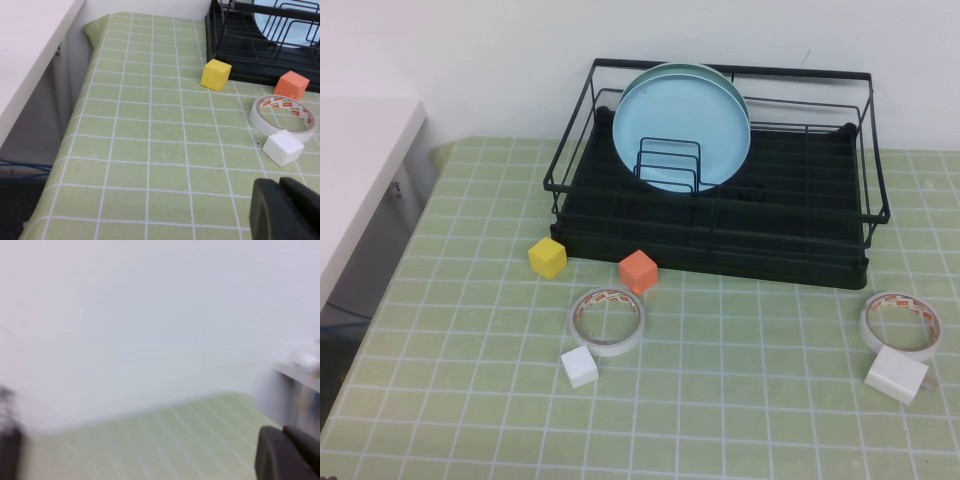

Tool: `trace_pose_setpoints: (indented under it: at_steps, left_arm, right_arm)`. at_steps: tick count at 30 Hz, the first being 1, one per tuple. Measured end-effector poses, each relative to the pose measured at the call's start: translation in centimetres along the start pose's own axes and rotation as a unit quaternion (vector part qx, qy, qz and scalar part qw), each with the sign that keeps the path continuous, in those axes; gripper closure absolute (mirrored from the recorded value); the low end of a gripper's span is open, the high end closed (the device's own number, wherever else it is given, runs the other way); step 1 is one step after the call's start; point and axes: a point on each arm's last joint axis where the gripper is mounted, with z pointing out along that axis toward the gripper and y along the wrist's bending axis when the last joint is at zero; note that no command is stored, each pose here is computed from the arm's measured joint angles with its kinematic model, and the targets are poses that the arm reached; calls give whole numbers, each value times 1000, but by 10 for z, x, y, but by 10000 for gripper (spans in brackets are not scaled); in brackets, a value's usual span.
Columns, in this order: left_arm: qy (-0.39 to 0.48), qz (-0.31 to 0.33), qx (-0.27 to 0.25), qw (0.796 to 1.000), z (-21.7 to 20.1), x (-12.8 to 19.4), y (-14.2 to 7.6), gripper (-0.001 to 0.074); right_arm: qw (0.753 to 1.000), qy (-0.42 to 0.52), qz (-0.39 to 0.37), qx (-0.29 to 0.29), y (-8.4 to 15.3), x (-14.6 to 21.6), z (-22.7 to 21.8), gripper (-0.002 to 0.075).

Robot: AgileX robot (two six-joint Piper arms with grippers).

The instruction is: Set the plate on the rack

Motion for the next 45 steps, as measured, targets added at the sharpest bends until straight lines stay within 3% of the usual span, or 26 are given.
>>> trace_pose_setpoints:
  at_steps: [8, 13, 17, 21, 29, 45]
  left_arm:
    - [0, 0, 0, 1000, 0, 0, 0, 737]
    - [0, -3, 0, 1000, 0, 0, 0, 737]
    - [0, -3, 0, 1000, 0, 0, 0, 737]
    - [0, -3, 0, 1000, 0, 0, 0, 737]
    - [0, -4, 0, 1000, 0, 0, 0, 737]
    - [0, -4, 0, 1000, 0, 0, 0, 737]
  right_arm:
    - [984, -66, 103, -128, 23, 8, 2, 728]
    - [987, -52, 57, -138, 25, 51, 5, 728]
    - [990, 26, 33, -134, 27, 101, 15, 728]
    - [986, 91, 5, -138, 27, 121, 15, 728]
    - [974, 137, -38, -177, 32, 130, 11, 728]
    - [972, 145, -36, -180, 33, 130, 10, 728]
